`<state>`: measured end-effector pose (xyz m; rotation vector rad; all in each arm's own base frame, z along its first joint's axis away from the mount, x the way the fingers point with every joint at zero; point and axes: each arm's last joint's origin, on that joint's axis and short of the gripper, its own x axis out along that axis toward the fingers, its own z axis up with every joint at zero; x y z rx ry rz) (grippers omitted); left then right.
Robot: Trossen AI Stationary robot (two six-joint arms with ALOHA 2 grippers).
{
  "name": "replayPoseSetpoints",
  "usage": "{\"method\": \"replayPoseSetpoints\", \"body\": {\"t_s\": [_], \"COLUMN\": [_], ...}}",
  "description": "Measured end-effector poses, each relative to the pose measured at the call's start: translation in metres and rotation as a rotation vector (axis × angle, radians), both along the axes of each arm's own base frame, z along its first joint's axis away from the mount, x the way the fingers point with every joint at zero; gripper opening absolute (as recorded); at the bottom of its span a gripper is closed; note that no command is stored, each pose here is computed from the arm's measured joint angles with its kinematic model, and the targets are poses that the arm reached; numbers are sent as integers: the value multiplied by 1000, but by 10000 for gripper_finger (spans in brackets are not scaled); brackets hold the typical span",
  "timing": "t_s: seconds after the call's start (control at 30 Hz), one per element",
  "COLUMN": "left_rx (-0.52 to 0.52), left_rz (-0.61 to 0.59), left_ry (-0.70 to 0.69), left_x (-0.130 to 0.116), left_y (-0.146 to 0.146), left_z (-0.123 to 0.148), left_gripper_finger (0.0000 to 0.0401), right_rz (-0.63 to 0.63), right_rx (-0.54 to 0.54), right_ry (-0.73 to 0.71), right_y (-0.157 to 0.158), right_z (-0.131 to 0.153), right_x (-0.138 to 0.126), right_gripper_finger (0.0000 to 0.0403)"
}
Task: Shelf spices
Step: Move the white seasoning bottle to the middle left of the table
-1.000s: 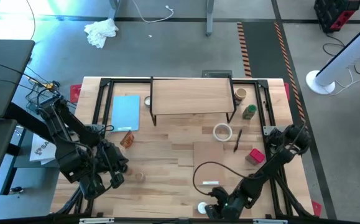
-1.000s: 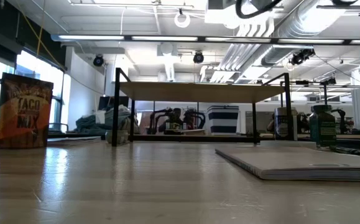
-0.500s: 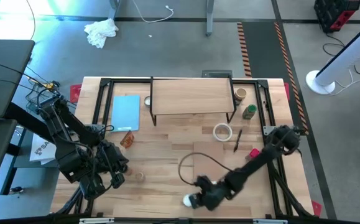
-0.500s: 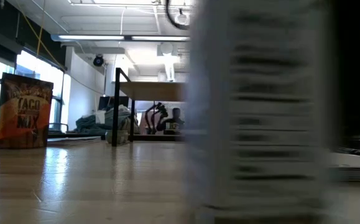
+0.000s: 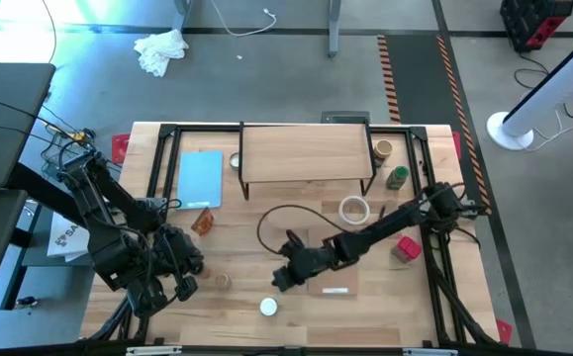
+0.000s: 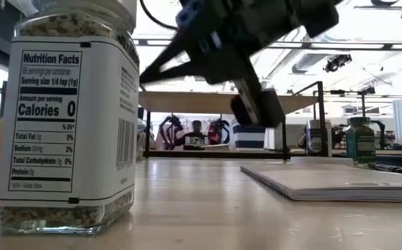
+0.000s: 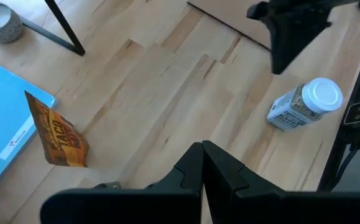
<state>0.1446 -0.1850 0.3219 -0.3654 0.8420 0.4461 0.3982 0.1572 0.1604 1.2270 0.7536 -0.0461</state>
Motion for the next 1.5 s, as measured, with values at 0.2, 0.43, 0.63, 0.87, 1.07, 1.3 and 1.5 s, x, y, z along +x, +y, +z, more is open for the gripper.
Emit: {"method": "replayPoseSetpoints", "body": {"t_s": [0.2,0.43,0.63,0.87,1.07,1.3,1.5], "left_rx": [-53,-102,-98,-187,-289,-424,-483], "left_rz": [-19,37,58,79,65,100,117], "left_ry": [2,-43,-23,20,63,57,104], "left_x": [-9,-15,-16,-17,-20,-36,-49], "left_y": [-9,-14,-27,-57,-79,-107,-123], "left_z": [0,-1,-12,-32,-44,-59,-70], "left_gripper_finger": [0,0,0,0,0,0,0], "right_rz": [189,193,193,200,203,239,253], "right_rx": [-75,-70,-86,-171,-189,-180,-164], "right_ry": [94,136,99,63,25,13,-8], "right_y": [33,71,79,65,50,52,51], "right_z": [11,12,-4,-9,-8,-9,-15], "right_x": [-11,-30,-26,-16,-6,-5,-1], "right_gripper_finger": [0,0,0,0,0,0,0]}}
